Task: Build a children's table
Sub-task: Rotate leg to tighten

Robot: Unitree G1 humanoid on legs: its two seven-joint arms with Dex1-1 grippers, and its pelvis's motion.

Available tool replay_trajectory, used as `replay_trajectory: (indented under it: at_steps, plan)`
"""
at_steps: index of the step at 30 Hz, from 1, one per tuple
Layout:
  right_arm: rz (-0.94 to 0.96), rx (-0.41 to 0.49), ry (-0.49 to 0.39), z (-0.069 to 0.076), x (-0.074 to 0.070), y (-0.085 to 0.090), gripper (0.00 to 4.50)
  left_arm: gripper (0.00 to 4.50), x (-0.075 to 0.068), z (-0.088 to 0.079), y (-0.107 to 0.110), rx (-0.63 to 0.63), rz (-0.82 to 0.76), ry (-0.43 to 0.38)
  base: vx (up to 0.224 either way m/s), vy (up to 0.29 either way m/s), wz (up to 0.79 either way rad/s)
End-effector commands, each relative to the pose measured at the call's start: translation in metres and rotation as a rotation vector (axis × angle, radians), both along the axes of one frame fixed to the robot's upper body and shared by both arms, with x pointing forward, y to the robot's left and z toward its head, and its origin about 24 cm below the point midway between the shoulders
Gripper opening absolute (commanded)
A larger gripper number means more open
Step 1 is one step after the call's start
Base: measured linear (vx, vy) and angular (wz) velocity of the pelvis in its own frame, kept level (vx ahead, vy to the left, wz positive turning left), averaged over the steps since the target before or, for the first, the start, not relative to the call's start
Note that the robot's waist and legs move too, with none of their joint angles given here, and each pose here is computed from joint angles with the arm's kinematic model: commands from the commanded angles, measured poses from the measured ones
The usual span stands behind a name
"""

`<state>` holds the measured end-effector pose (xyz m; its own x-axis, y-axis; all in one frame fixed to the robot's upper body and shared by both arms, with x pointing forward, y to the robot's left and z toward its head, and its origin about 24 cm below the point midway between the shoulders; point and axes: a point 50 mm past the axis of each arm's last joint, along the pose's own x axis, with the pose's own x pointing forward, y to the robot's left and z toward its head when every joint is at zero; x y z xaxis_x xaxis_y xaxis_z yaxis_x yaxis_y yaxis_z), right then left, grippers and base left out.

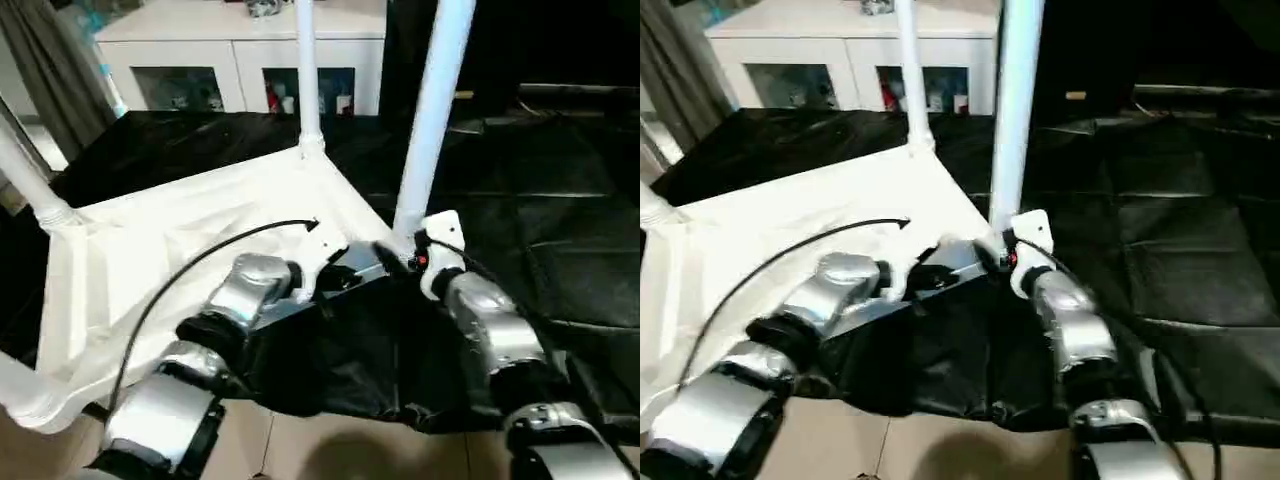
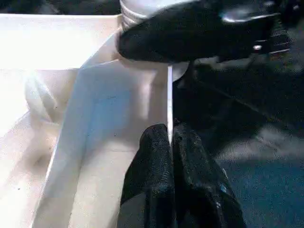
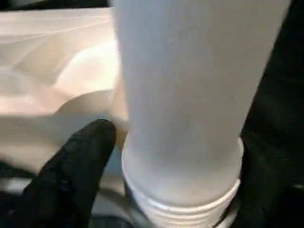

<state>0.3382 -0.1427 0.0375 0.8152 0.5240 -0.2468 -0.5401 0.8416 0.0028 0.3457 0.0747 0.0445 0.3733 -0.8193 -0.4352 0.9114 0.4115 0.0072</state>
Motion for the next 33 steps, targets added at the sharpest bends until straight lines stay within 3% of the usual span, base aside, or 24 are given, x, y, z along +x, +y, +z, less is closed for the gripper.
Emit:
replay_trajectory:
  at_steps: [1,5,7,11,13,14,22,24,28,30,33]
  plan:
    - [0.213,0.008,0.047,-0.008,-0.012,0.020,3.89,0.00,-0.005,0.013,-0.010,-0.077,-0.145,-0.045,0.000,0.000,0.00]
    - [0.408,-0.014,0.038,0.004,-0.021,0.001,3.89,0.00,-0.013,0.012,0.014,-0.055,-0.259,0.003,0.000,0.000,0.00]
    - [0.413,-0.016,0.038,0.004,-0.022,0.001,3.89,0.00,-0.014,0.012,0.015,-0.054,-0.263,0.005,0.000,0.000,0.00]
    - [0.512,-0.037,0.050,0.011,-0.026,-0.013,3.89,0.00,-0.019,0.013,0.036,-0.038,-0.312,0.052,0.000,0.000,0.00]
    - [0.532,-0.037,0.054,0.012,-0.027,-0.016,3.89,0.00,-0.019,0.013,0.041,-0.033,-0.314,0.056,0.000,0.000,0.00]
    - [0.544,-0.034,0.057,0.013,-0.028,-0.017,3.62,0.00,-0.019,0.014,0.043,-0.032,-0.313,0.056,0.000,0.000,0.00]
    - [0.561,-0.006,0.065,0.012,-0.030,-0.012,3.09,0.00,-0.019,0.015,0.043,-0.051,-0.292,0.051,0.000,0.000,0.00]
    - [0.485,-0.011,0.075,0.004,-0.029,-0.009,2.85,0.00,-0.016,0.014,0.035,-0.060,-0.243,0.030,0.000,0.000,0.00]
    - [0.318,-0.047,0.085,-0.008,-0.022,-0.008,2.78,0.00,-0.008,0.012,0.026,-0.050,-0.132,-0.001,0.000,0.000,0.00]
    - [0.078,-0.049,0.134,-0.021,-0.013,-0.006,2.78,0.00,0.001,0.012,0.010,-0.062,-0.022,-0.027,0.000,0.000,0.00]
    - [-0.094,-0.037,0.171,-0.029,-0.007,-0.002,2.77,0.00,0.005,0.012,-0.005,-0.069,0.040,-0.041,0.000,0.000,0.00]
